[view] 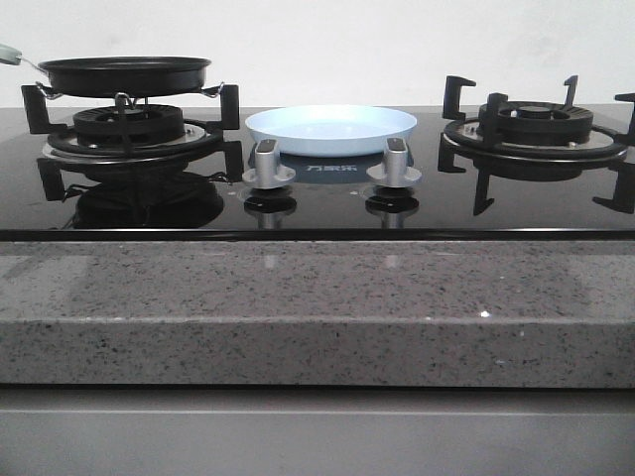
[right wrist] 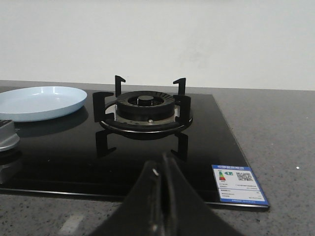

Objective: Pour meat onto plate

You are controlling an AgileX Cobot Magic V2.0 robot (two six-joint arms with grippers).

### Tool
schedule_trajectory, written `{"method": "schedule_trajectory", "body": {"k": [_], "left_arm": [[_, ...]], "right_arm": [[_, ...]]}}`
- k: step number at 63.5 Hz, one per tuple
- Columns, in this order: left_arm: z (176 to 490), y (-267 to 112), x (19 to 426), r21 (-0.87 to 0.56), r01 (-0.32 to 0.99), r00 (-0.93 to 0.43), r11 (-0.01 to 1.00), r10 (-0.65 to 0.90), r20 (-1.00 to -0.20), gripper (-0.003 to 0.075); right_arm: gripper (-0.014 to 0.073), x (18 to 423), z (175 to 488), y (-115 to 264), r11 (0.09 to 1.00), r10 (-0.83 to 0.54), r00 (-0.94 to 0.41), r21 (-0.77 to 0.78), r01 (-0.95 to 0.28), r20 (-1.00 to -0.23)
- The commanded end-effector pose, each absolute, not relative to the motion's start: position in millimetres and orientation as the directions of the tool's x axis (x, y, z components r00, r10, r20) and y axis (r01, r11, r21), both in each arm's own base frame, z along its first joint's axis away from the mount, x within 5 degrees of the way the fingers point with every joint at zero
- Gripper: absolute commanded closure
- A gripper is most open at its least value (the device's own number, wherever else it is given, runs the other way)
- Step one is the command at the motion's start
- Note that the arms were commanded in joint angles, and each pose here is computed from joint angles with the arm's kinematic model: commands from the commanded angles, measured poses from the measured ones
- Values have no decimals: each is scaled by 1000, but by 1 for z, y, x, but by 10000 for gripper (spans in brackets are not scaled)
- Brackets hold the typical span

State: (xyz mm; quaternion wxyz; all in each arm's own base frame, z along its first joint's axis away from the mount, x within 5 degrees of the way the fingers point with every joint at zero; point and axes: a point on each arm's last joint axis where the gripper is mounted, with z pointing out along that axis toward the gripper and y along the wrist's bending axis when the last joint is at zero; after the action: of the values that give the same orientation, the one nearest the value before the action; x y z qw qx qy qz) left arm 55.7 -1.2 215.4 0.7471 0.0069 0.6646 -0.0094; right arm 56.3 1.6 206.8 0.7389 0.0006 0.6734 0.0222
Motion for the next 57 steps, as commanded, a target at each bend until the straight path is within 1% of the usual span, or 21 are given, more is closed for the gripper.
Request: {"method": "schedule_trajectory", "body": {"k": [1,54,57], "left_arm": [[221,-1,54,-10,19,202,1000,-14,-979,741],[221,-1,54,-10,19,202,1000,-14,-979,741],[222,0,53,-11,17,219,1000,-14,-976,741]], "right_arm": [[664,53,218,2,999,34,202,27,-37,-979],[664,53,218,2,999,34,203,27,-37,-978],[664,53,218,2,999,34,205,27,-37,-978]]}}
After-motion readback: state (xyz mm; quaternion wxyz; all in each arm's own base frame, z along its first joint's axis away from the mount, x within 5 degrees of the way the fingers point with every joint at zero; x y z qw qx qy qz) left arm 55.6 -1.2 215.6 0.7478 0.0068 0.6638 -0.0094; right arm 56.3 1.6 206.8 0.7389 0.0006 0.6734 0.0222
